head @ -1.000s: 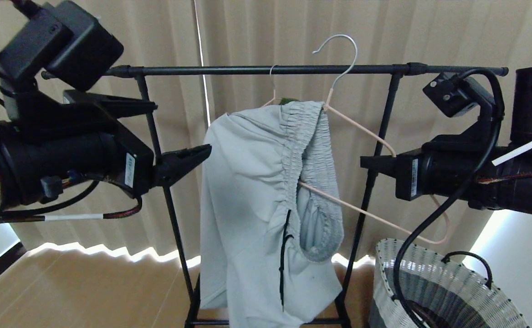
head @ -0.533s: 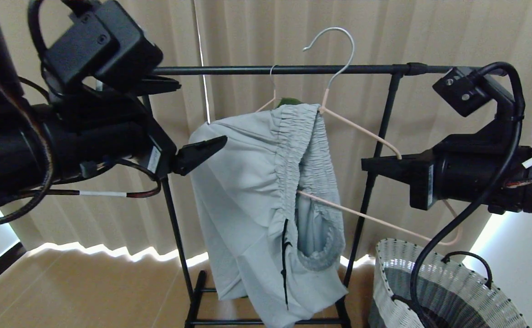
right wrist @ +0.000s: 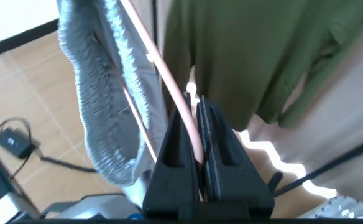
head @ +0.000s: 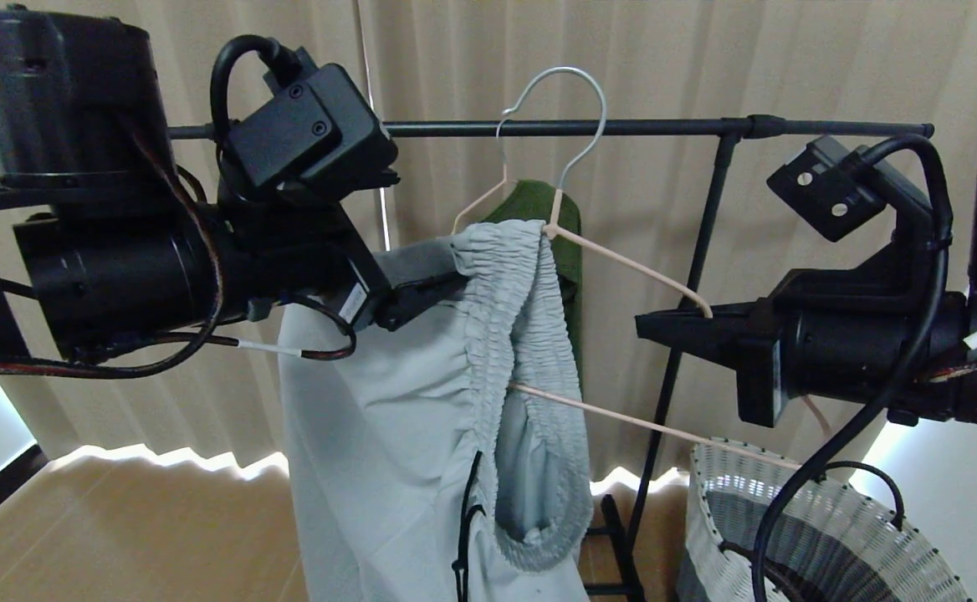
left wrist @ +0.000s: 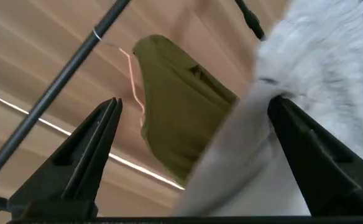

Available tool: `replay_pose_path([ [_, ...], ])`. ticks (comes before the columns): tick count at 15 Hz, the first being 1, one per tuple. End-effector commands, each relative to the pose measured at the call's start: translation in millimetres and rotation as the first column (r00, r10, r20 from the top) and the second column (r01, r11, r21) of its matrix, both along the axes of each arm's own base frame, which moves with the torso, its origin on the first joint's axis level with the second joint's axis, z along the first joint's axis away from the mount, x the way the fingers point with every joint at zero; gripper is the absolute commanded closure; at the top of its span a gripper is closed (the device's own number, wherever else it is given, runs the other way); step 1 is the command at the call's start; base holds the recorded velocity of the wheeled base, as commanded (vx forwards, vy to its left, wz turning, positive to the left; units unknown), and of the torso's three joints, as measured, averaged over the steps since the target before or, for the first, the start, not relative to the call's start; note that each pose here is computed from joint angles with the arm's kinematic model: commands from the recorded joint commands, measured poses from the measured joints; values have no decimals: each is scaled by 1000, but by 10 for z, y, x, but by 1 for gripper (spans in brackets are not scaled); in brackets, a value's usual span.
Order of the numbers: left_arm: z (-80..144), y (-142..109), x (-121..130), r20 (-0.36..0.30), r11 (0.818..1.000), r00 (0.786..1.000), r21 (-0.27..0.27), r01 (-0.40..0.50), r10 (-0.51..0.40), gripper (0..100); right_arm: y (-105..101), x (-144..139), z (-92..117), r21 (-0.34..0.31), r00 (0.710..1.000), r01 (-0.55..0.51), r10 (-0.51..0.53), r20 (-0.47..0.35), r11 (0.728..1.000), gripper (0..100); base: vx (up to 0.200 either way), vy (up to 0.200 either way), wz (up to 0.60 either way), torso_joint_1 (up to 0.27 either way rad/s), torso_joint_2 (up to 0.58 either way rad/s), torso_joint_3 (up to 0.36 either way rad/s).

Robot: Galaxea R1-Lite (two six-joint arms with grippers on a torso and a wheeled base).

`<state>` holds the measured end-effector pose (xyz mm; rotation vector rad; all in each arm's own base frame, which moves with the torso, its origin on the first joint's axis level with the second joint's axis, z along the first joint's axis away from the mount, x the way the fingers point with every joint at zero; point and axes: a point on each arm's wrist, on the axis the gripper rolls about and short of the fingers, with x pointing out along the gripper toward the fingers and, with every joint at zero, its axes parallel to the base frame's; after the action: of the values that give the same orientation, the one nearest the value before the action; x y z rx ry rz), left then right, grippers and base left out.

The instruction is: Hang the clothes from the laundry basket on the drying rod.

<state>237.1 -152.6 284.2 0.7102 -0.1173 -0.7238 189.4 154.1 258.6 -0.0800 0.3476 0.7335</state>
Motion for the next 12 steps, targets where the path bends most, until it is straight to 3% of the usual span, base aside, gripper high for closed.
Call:
replay_pose_path([
  [1,-76,-21,36,-23,1000,1000,14,0,1,0,53,-60,18,6,999,-33,33,6,999,100,0,0,0,0,0,0],
  [7,-153,-5,10,-42,1000,999,28,2,-1,0,110,-189,71,19,996,-87,87,25,996,100,0,0,0,0,0,0],
  [8,-153,-5,10,-42,1000,999,28,0,1,100,107,-198,77,19,996,-89,89,27,996,100,0,0,0,0,0,0],
  [12,-182,-1,3,-49,999,999,31,3,-2,100,76,-249,121,19,992,-112,111,52,994,100,0,0,0,0,0,0],
])
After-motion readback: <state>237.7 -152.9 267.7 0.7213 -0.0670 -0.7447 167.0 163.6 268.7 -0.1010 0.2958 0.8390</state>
